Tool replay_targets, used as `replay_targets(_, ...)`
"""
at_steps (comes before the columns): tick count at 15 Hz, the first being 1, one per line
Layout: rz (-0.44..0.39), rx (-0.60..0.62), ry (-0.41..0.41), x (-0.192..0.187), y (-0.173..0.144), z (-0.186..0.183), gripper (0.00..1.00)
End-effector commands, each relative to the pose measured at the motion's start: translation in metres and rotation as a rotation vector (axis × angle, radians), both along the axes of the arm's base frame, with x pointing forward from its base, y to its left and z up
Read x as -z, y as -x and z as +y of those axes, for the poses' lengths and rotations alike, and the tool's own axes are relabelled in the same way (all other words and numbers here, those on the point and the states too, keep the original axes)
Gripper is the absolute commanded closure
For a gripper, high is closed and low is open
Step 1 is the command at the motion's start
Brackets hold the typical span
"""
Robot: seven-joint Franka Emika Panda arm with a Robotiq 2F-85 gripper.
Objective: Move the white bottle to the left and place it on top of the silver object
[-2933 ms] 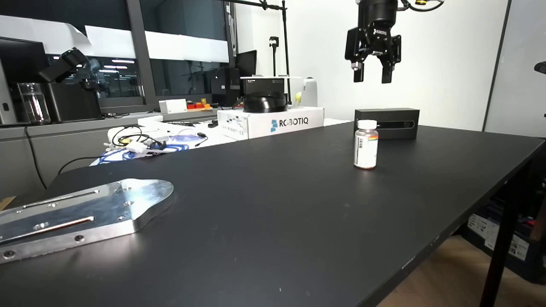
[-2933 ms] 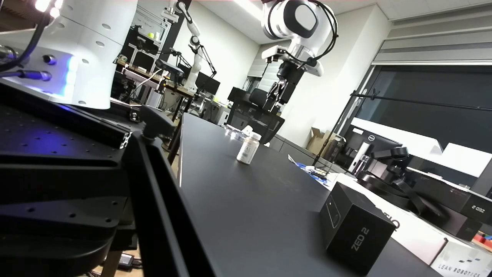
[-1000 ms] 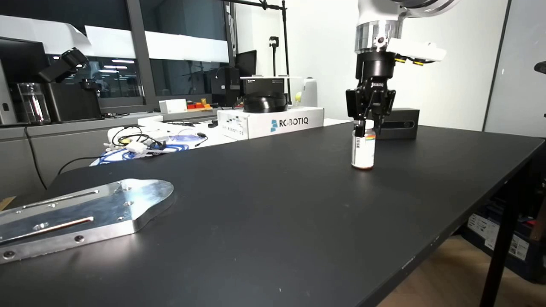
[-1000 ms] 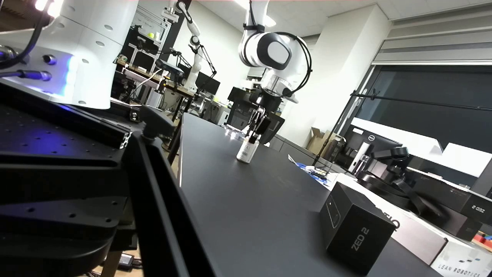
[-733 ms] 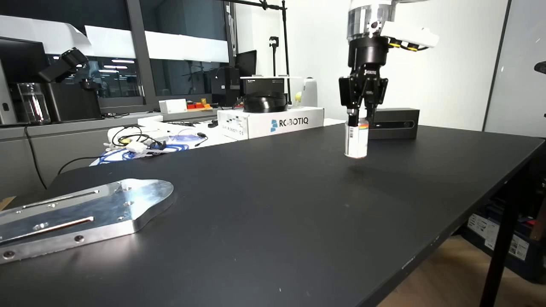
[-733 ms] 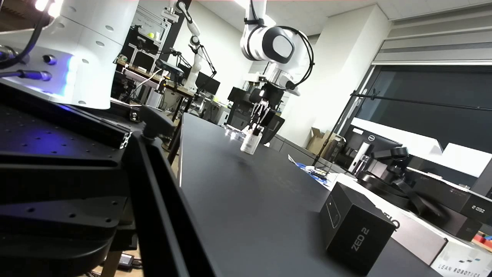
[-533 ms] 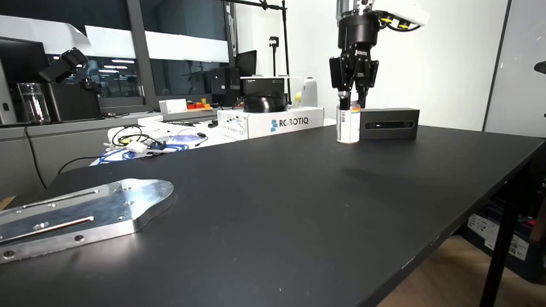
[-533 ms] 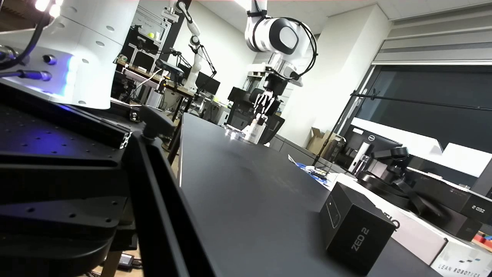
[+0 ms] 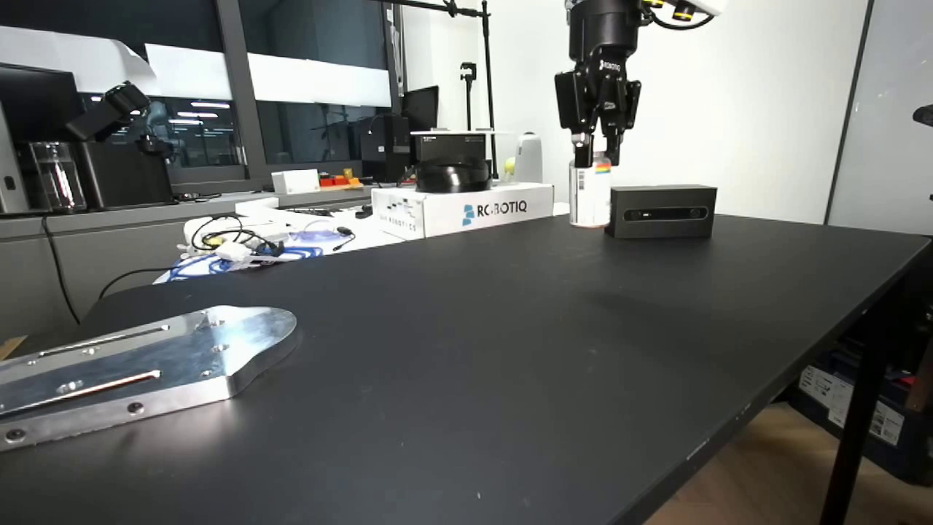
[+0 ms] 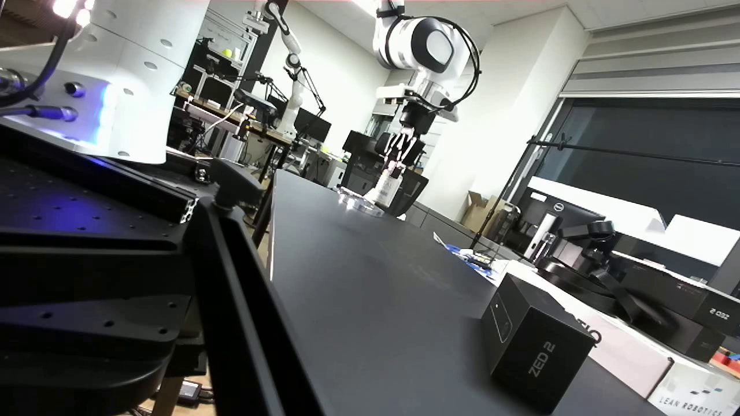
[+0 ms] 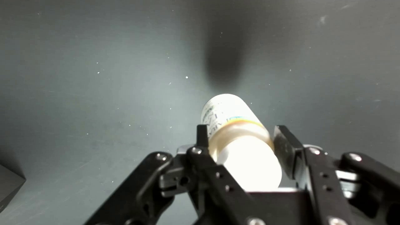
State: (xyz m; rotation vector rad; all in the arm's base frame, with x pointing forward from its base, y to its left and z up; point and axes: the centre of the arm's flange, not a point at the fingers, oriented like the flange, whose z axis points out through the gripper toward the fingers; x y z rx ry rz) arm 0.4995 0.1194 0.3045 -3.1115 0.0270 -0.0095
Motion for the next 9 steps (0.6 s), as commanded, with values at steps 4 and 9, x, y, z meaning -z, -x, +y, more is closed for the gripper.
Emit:
replay_targets(4, -0.026, -0.027, -0.002, 0.014, -0.046, 0.036, 0.7)
replay_targets(9, -0.094, -0.241, -0.002, 0.028, -0.082, 0.146, 0.7)
